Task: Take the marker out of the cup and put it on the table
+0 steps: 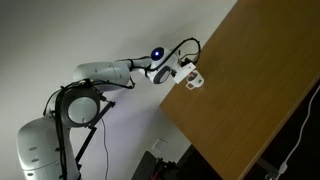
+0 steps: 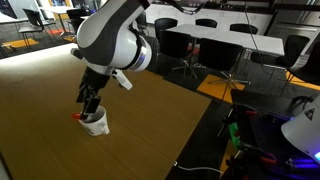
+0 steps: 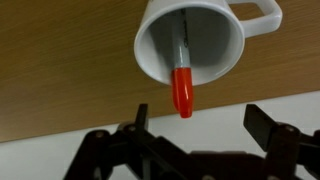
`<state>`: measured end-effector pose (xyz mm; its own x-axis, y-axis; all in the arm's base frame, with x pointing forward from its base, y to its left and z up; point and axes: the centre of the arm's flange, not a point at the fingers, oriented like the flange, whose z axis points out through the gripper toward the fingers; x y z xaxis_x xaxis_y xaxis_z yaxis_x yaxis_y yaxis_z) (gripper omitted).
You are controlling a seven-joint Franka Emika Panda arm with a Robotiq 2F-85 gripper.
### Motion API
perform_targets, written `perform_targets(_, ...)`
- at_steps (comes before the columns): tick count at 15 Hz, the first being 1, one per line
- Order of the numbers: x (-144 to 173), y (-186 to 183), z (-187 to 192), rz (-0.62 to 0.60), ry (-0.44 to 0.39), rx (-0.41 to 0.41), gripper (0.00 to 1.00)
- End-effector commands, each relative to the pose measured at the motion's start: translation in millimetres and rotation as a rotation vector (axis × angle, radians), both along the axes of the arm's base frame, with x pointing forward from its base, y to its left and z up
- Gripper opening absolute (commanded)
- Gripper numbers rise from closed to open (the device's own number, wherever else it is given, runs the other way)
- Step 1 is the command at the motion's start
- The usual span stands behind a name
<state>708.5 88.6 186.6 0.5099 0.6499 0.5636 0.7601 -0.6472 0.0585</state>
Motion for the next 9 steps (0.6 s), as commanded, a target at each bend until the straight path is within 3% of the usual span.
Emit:
perform_targets(1,15.9,0.1,-3.1,-0.017,-0.006,0.024,0.85)
perform_targets(3,18.4,1.0,-6.0,-0.012,-0.001,0.025,0.7)
perform_targets(9,20.3,7.0,-14.9,0.004,0.009,0.027,0.57)
